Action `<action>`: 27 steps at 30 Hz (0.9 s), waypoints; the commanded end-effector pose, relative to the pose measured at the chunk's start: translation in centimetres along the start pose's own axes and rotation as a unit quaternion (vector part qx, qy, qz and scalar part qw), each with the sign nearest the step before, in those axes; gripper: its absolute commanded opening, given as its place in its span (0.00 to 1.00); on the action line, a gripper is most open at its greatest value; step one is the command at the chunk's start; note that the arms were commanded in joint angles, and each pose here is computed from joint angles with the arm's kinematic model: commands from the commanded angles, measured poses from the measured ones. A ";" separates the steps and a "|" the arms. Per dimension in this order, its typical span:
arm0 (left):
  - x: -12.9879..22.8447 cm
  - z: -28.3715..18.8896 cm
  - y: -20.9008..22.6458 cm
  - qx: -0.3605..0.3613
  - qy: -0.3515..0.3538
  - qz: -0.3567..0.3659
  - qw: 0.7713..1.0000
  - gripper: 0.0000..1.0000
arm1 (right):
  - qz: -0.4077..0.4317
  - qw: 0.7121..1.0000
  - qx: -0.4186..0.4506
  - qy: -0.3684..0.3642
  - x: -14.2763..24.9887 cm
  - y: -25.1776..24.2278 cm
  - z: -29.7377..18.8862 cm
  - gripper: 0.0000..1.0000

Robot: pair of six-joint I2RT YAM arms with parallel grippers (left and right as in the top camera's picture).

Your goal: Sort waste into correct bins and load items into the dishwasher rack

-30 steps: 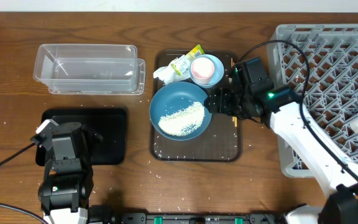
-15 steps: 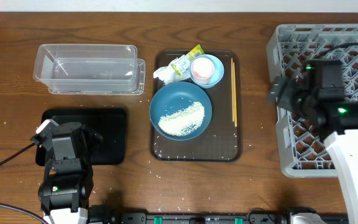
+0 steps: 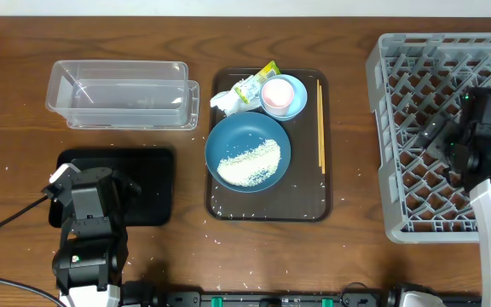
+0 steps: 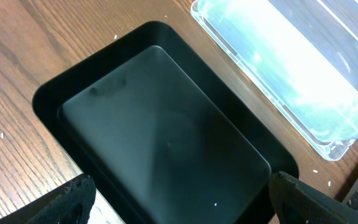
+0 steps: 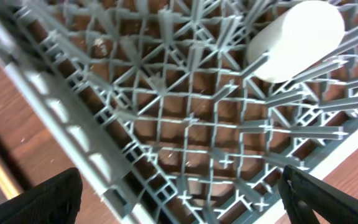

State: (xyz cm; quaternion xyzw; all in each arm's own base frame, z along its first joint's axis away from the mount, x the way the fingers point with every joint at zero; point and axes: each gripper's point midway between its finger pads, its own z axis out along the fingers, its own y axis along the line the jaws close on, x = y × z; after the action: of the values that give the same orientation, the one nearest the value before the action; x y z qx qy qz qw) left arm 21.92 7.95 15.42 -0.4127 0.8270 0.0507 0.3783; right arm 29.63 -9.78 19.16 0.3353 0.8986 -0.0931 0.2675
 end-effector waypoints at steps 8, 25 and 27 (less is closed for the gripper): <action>-0.7 -0.4 -0.1 -0.001 -0.009 -0.009 1.000 0.92 | 0.041 0.998 0.054 -0.011 -1.2 -4.2 0.3 0.99; -0.5 -0.4 -0.3 0.007 -0.003 -0.009 1.000 0.92 | 0.042 0.998 0.055 -0.009 -1.1 -4.3 0.3 0.99; 0.9 -0.5 -2.0 0.055 0.038 -0.009 0.998 0.92 | 0.042 0.998 0.055 -0.009 -1.1 -4.3 0.3 0.99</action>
State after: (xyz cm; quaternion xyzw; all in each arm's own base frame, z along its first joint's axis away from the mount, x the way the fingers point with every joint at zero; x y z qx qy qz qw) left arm 22.05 7.54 15.32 -0.4093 0.8306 0.0391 0.3755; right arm 28.05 -13.22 19.19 0.3823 0.8785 -0.1235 0.2584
